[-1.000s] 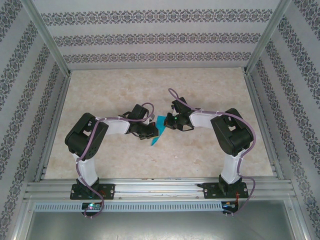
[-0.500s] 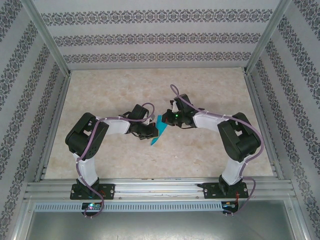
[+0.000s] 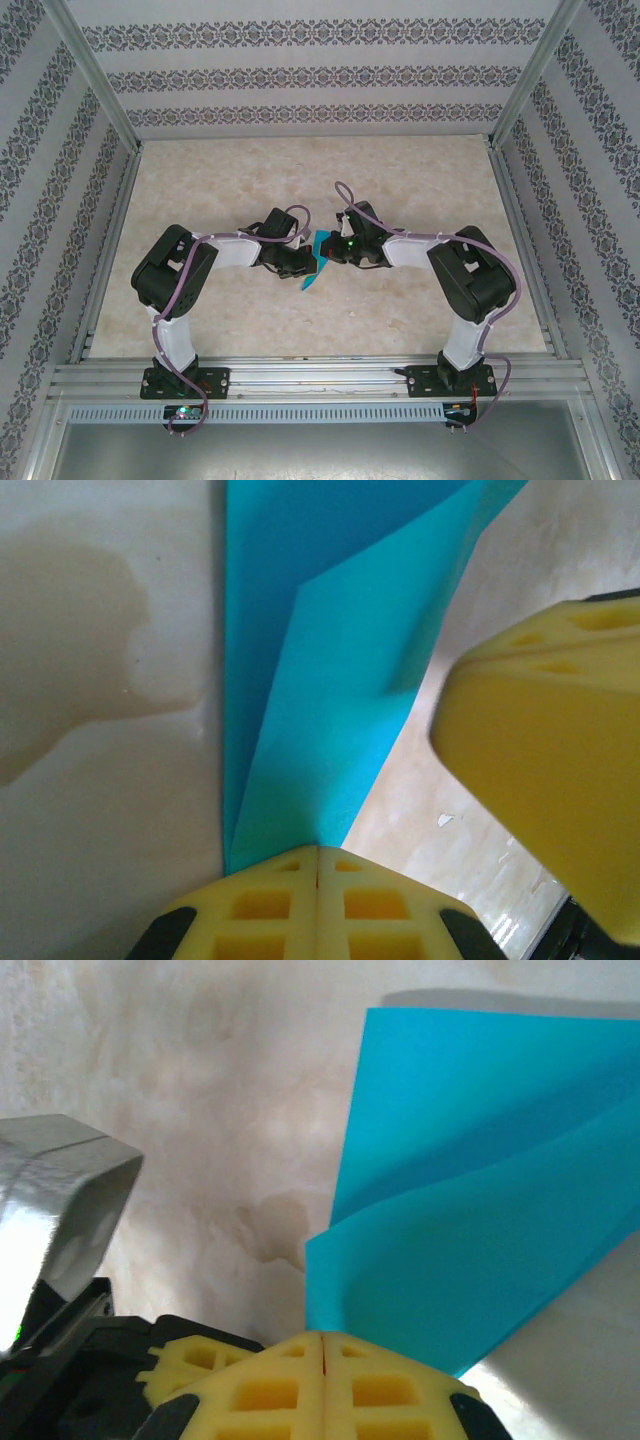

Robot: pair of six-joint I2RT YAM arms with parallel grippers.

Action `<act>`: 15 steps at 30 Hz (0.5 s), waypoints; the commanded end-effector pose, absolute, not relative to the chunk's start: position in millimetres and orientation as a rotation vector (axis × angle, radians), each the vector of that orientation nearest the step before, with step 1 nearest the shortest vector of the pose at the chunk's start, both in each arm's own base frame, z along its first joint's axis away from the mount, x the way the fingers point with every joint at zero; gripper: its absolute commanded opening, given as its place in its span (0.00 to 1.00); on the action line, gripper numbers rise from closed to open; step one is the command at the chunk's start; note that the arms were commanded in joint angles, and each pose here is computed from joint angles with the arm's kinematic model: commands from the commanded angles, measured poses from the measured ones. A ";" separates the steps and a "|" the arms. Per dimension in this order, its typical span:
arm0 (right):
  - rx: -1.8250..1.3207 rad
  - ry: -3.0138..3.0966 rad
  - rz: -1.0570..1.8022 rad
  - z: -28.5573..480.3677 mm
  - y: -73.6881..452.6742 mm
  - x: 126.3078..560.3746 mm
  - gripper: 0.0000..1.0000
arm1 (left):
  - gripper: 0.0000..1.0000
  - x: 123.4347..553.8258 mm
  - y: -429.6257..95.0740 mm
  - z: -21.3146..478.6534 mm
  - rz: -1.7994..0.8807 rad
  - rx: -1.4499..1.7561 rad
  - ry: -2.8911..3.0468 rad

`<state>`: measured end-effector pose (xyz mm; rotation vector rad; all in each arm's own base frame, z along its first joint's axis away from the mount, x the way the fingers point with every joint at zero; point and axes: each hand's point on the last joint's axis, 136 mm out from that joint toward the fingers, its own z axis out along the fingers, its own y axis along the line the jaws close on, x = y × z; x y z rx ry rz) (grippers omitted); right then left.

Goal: Fold a paper plane with a square sheet of paper (fold left side to right side)
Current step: Fold the wing for the fifth time at the center of the table.

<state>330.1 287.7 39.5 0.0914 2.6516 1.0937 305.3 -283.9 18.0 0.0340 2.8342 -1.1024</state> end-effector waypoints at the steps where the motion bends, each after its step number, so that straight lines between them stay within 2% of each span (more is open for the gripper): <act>1: 0.093 2.670 1.095 29.0 290.9 326.9 0.00 | 0.01 278.7 -254.4 -26.1 -0.862 -0.027 3.027; 15: 0.126 2.754 0.939 2.9 267.6 330.1 0.00 | 0.00 276.2 -242.4 -31.2 -0.753 -0.017 3.054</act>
